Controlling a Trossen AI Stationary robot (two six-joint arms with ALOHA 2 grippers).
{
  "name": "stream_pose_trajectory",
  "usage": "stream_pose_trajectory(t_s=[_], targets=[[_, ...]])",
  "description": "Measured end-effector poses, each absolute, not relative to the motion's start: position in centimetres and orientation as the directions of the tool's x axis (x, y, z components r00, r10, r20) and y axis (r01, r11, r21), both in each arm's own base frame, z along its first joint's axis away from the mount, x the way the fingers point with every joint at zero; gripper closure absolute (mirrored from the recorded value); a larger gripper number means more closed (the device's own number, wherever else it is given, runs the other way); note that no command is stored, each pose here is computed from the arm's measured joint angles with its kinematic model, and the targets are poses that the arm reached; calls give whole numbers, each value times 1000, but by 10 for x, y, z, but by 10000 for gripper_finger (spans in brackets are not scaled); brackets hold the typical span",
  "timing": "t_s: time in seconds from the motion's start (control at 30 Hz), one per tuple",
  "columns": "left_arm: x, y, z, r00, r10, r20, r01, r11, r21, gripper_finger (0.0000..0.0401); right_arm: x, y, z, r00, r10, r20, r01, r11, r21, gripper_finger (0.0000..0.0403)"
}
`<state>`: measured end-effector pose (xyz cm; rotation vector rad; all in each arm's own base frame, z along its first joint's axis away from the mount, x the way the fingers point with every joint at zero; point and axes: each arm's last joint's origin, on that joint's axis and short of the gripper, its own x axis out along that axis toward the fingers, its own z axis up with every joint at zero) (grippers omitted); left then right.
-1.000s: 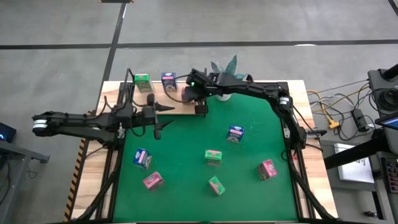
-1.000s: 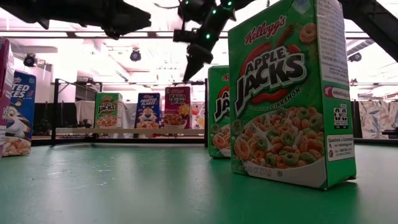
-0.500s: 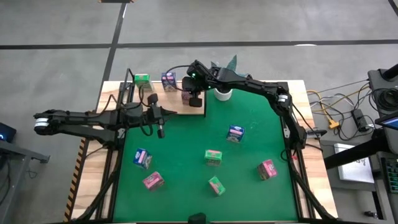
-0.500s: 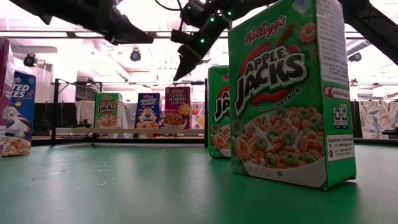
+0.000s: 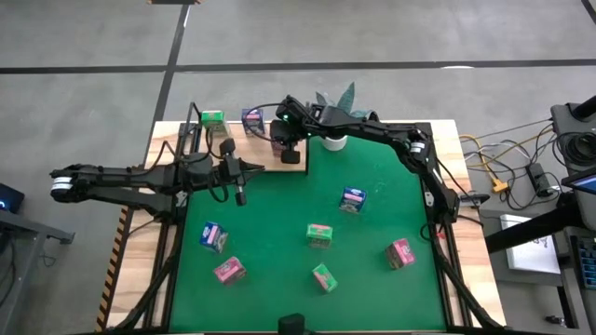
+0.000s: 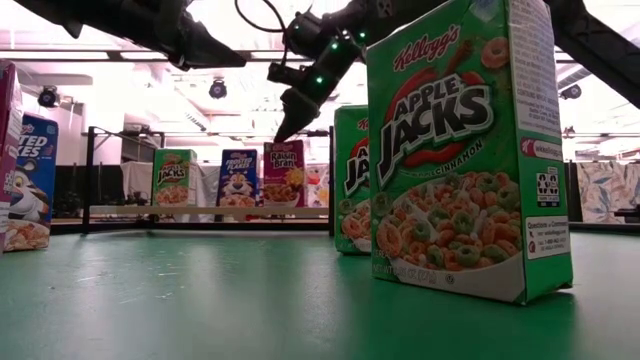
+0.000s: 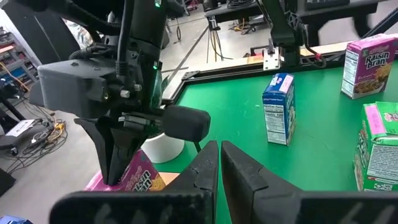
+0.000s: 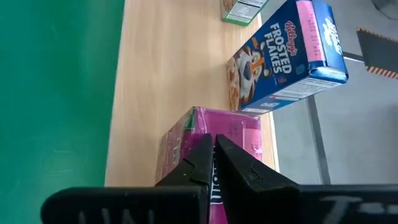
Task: Stack cereal on shelf
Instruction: Put the top pink cereal box on the shelf
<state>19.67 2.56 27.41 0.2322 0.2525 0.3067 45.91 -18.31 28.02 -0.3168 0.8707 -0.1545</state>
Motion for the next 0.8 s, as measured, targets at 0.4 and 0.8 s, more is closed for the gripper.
stream_pose_trajectory(t_s=[0.4, 0.8], targets=[[197, 26, 277, 923, 341, -179, -291, 921, 259, 400, 459, -191, 280, 593, -402, -697, 59, 886, -460, 390], [197, 26, 279, 927, 342, -156, -297, 920, 254, 400, 456, -200, 284, 599, -437, -672, 40, 854, -520, 390]])
